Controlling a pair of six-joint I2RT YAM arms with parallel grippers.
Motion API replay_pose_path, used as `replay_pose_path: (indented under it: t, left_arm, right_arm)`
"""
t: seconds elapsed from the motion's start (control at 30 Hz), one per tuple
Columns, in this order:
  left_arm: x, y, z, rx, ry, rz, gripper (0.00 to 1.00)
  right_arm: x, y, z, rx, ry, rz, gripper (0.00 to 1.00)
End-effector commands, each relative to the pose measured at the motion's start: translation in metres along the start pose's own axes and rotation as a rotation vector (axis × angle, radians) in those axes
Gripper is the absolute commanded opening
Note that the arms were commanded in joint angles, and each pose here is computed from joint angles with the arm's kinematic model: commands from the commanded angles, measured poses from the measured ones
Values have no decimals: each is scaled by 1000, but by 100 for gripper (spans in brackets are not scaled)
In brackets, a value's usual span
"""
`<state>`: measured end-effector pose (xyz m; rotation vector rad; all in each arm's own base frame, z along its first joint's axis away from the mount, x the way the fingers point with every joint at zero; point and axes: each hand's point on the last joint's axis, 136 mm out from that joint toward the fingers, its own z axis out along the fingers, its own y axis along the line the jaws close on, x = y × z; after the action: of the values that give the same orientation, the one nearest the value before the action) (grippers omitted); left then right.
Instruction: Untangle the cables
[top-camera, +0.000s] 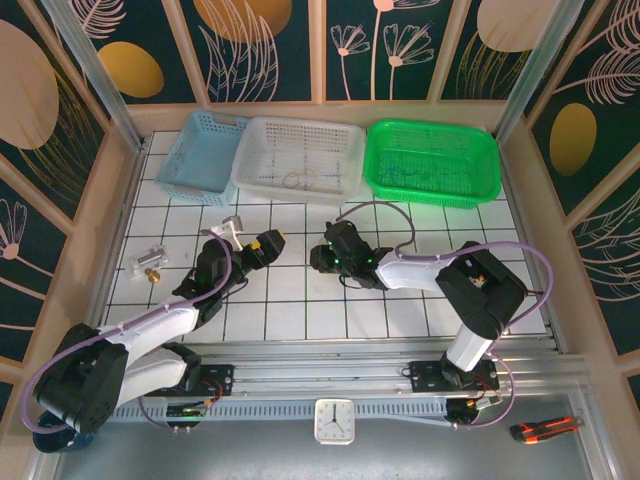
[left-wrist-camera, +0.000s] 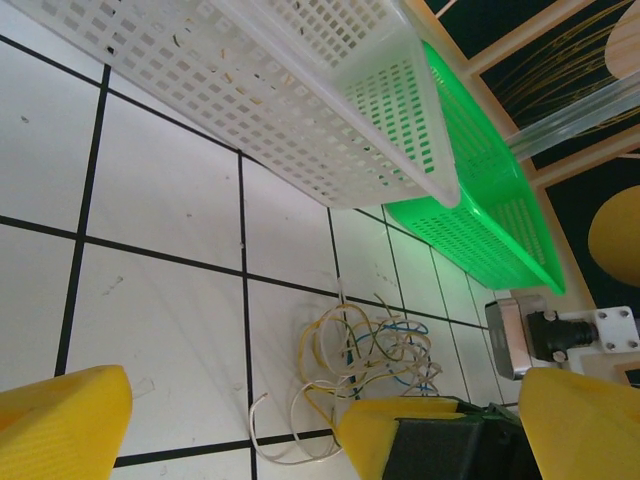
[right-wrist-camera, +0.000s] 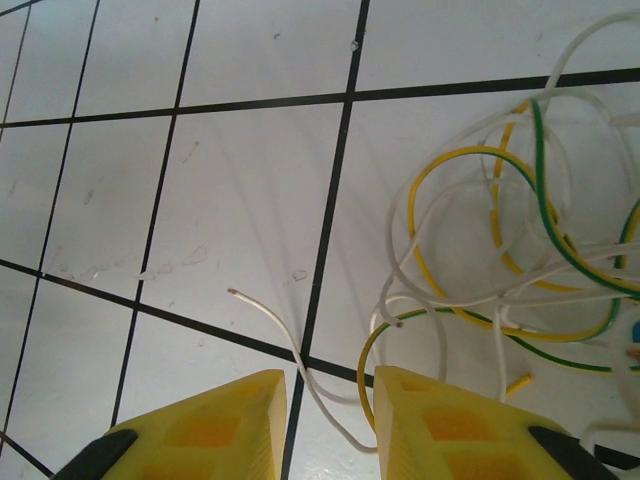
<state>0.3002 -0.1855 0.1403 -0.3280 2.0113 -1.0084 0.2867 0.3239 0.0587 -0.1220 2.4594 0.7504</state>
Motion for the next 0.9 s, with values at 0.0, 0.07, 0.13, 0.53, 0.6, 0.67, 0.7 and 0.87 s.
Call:
replay_pose_path:
  t: [0.0, 0.07, 0.13, 0.53, 0.6, 0.67, 0.7, 0.87]
  left_arm:
    - [-3, -4, -1, 24, -27, -13, 99]
    - [-4, -4, -1, 27, -28, -14, 99]
    - [-4, -5, -1, 29, -31, -14, 99]
    - [-5, -5, -1, 31, -36, -15, 99]
    - [-6, -6, -2, 34, -39, -15, 99]
    - [-6, -6, -2, 35, -39, -12, 99]
    - [-6, -6, -2, 33, -40, -10, 99]
    - [-5, -5, -2, 31, -36, 4, 99]
  right_arm:
    - [11, -14, 1, 67, 12, -42, 29]
    - [14, -14, 0, 84, 17, -69, 30]
    - [17, -14, 0, 108, 21, -101, 31]
    - [28, -16, 8, 237, 44, -246, 22]
    - [26, -16, 8, 243, 39, -244, 14]
    - [23, -15, 7, 244, 30, -245, 4]
    - [20, -12, 6, 237, 24, -245, 0]
    - [1, 22, -8, 125, -4, -252, 0]
